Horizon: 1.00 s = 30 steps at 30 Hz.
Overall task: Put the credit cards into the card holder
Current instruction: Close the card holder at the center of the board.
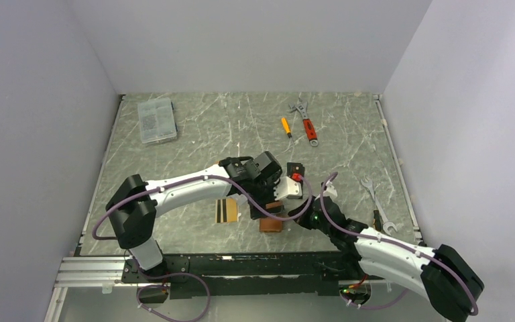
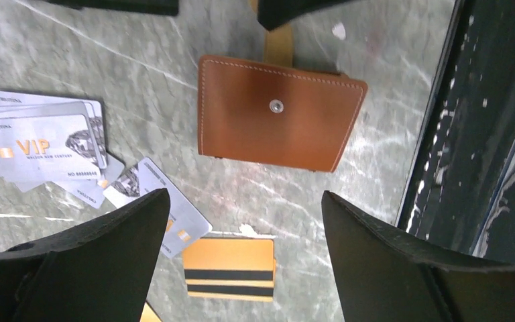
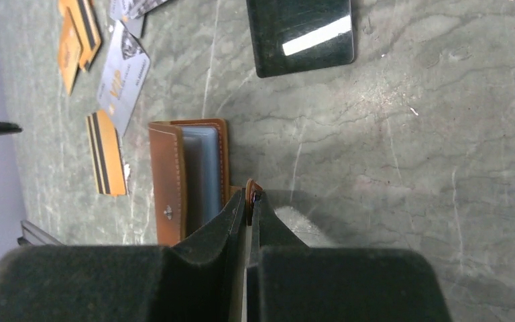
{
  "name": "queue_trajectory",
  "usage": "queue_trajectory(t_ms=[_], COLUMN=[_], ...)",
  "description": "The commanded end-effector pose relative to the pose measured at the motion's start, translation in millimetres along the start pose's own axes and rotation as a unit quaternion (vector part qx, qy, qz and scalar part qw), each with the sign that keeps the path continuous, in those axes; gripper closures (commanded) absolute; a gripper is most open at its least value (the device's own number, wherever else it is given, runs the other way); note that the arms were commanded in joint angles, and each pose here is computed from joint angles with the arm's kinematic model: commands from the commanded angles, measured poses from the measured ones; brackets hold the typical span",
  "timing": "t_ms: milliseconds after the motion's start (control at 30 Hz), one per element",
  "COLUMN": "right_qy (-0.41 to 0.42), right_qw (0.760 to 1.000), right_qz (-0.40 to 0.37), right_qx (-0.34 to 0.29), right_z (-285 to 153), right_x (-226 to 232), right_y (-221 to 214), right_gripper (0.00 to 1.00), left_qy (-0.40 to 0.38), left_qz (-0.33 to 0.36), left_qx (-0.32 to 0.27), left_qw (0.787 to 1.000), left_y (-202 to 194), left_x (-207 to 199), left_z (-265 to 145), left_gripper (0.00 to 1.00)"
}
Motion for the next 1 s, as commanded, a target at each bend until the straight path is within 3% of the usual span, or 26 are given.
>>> queue_trajectory(t_ms=[0, 67, 200, 333, 567, 967], right_qy=[0.000, 0.006, 0.011, 0.031, 0.023, 0.002], right_qw=[1.000, 0.999, 0.999, 0.998, 0.997, 0.996], right_qz=[-0.005, -0.013, -0.008, 0.013, 0.031, 0.033], right_qx=[0.025, 0.033, 0.051, 0.061, 0.061, 0.079], right_z=[1.9, 3.0, 4.4, 1.0, -5.7, -3.4], right_x=[14.3, 19.4, 21.7, 22.7, 20.3, 11.0], right_y=[13.3, 18.3, 23.7, 28.3, 33.2, 27.2], right_gripper=[1.00, 1.00, 1.00, 1.00, 1.00, 1.00], left_qy=[-0.010, 0.011, 0.048, 0.027, 0.000, -0.007], left_qz=[0.040, 0.046, 0.034, 0.048, 0.109, 0.137], left_qx=[0.017, -0.022, -0.023, -0.034, -0.033, -0.038], left_qw=[0.999, 0.999, 0.998, 0.998, 0.994, 0.990], left_y=[0.2, -2.8, -6.8, -10.1, -21.4, -13.6], left_x=[-0.3, 0.8, 5.5, 1.2, -10.5, -41.8], left_z=[-16.3, -22.0, -23.4, -15.5, 10.1, 40.4], left_gripper=[0.13, 0.10, 0.09, 0.07, 0.28, 0.34])
Point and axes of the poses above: each gripper's point midway between its finger pads, its own z axis out along the fingers, its own x axis along the line the jaws close on, y = z × x, the point moved 9 cm from there along -z, back along the fingers, and after that the axes turned 12 degrees about -z, right-handed, at the moved point
